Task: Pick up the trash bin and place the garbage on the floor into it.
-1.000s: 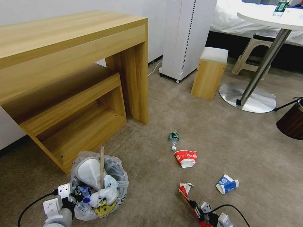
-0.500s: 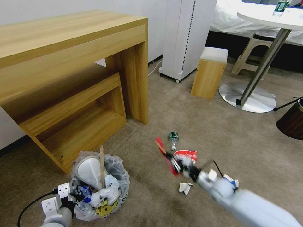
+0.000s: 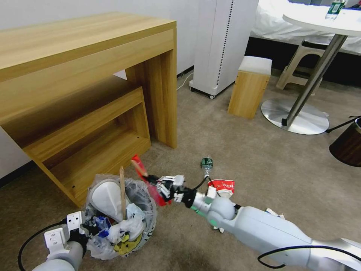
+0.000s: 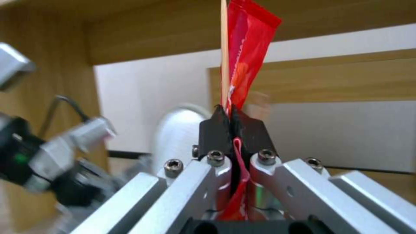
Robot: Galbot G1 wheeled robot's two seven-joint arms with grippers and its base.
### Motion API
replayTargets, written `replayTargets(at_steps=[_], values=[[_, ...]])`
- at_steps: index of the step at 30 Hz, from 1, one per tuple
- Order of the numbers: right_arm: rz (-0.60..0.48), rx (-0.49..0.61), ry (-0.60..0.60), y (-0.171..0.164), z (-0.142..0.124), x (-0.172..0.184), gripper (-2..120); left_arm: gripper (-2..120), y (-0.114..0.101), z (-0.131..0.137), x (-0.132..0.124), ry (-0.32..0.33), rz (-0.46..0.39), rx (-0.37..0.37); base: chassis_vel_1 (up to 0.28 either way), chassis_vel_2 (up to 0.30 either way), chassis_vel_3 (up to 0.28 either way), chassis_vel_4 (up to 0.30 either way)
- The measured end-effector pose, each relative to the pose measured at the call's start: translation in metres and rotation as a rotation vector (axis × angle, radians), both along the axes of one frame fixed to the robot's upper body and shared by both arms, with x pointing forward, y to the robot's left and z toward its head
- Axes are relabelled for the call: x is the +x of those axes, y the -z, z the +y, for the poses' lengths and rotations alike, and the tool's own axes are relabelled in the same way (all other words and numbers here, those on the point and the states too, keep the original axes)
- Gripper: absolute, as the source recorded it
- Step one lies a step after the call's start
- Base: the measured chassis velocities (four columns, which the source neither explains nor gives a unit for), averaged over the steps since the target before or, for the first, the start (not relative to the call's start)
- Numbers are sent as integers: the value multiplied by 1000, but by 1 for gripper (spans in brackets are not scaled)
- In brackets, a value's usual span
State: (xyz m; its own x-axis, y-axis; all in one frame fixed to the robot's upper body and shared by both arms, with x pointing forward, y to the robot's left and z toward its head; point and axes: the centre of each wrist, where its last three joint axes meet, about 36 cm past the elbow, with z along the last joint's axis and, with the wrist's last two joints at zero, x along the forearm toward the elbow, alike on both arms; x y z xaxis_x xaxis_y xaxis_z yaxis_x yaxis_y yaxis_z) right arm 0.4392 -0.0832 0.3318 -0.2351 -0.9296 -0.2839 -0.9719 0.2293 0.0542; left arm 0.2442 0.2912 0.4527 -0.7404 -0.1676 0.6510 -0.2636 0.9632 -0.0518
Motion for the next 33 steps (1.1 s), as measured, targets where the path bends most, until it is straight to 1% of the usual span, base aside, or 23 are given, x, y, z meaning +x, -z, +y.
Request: replayTargets(at_steps=[1,2,3,4,5,6,7,9,10,13,14,17,18,22,28,30,33], values=[[7,5,-28,-1,14,-5,0,0,2,-1,-1,0,7,-3,0,0,0,0],[7,5,-28,-1,14,-5,0,0,2,-1,-1,0,7,-3,0,0,0,0],[13,13,-47,-2,26,-8,0,0,3,-2,-1,0,13,-4,0,0,0,0],[21,26,-71,-3,44,-13,0,0,3,-2,-1,0,13,-5,0,0,0,0],[25,33,-83,-3,54,-15,0,0,3,-2,-1,0,13,-5,0,0,0,0],[25,33,-83,-3,54,-15,0,0,3,-2,-1,0,13,-5,0,0,0,0],[32,44,-105,-3,71,-20,0,0,3,-1,-1,2,15,-1,0,0,0,0],[43,50,-120,-1,86,-26,0,0,2,-1,-2,2,17,6,0,0,0,0],[43,50,-120,-1,86,-26,0,0,2,-1,-2,2,17,6,0,0,0,0],[66,8,-129,23,91,-38,0,0,1,-2,-3,-1,16,3,0,0,0,0],[66,8,-129,23,91,-38,0,0,1,-2,-3,-1,16,3,0,0,0,0],[69,-31,-127,47,82,-49,0,0,1,-3,-5,-5,17,0,0,0,0,0],[69,-31,-127,47,82,-49,0,0,1,-3,-5,-5,17,0,0,0,0,0],[58,-59,-114,58,68,-50,0,0,0,-4,-7,-4,18,-1,0,0,0,0],[49,-65,-101,61,63,-48,0,0,0,-5,-8,-4,17,-1,0,0,0,0],[33,-84,-79,68,58,-45,0,0,0,-7,-9,-4,16,-5,0,0,0,0],[27,-83,-71,71,62,-44,0,0,0,-7,-10,-3,17,-4,0,0,0,0]])
